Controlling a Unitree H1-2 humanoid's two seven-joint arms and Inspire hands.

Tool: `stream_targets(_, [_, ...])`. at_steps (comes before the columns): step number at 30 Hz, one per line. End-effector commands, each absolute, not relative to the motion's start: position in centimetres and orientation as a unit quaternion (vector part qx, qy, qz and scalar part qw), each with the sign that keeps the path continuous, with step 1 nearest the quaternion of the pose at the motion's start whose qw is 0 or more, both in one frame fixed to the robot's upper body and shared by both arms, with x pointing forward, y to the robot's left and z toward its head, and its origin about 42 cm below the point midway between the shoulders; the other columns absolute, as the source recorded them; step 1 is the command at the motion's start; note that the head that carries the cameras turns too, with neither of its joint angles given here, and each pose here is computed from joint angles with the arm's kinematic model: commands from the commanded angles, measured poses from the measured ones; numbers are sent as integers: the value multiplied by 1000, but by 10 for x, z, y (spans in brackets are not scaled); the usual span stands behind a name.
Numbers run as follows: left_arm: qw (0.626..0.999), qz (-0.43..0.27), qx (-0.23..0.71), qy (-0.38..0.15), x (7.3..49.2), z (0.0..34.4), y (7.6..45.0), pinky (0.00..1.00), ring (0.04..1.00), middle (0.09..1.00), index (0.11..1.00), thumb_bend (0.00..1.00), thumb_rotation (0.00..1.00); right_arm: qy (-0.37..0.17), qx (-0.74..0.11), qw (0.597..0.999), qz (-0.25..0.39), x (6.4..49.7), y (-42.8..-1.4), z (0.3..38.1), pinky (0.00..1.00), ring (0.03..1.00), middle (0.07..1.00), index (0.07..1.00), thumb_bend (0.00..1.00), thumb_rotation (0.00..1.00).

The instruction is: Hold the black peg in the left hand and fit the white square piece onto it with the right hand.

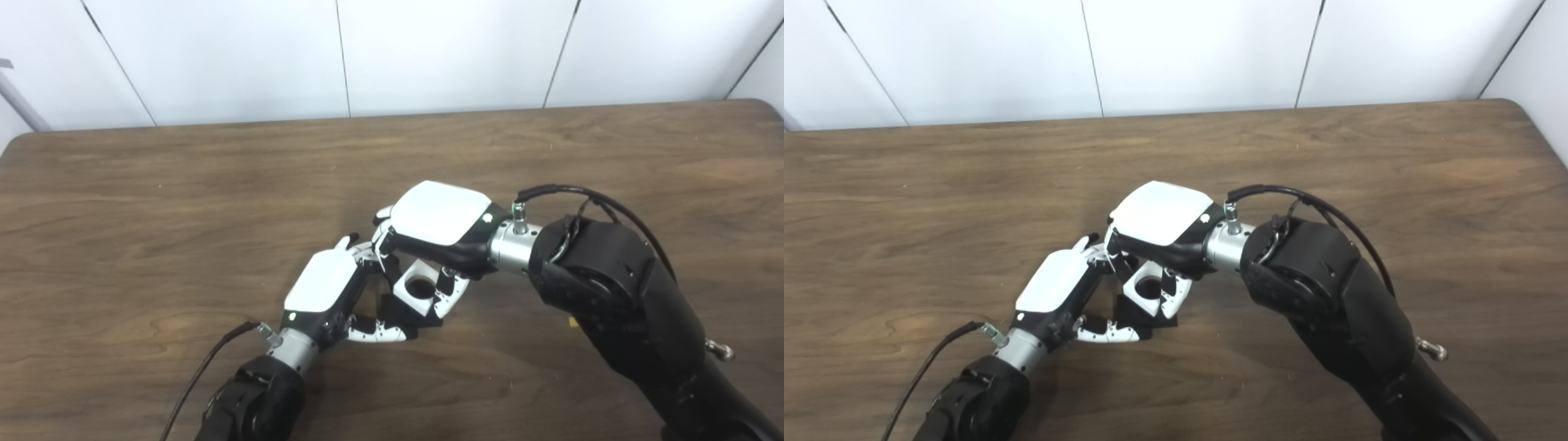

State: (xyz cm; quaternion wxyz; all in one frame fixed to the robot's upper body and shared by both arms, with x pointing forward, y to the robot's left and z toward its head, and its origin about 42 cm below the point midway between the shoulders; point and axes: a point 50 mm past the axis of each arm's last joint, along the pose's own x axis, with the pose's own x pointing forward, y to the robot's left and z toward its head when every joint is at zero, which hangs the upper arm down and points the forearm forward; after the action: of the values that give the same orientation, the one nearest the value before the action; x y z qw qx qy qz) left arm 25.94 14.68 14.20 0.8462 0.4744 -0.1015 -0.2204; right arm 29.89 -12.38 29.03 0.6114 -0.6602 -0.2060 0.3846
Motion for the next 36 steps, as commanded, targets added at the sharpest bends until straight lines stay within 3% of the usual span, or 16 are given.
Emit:
stream_targets(1, [839,-245,480,-78,258,132,143,1000,870,770,484,523,53,-227,-663,611,368,298,-123,303,843,889,771,485,524,134])
stream_targets(36, [838,-245,481,-79,257,136,138,1000,868,767,485,523,53,-227,-656,622,362,300,-129,292,827,881,766,484,525,135])
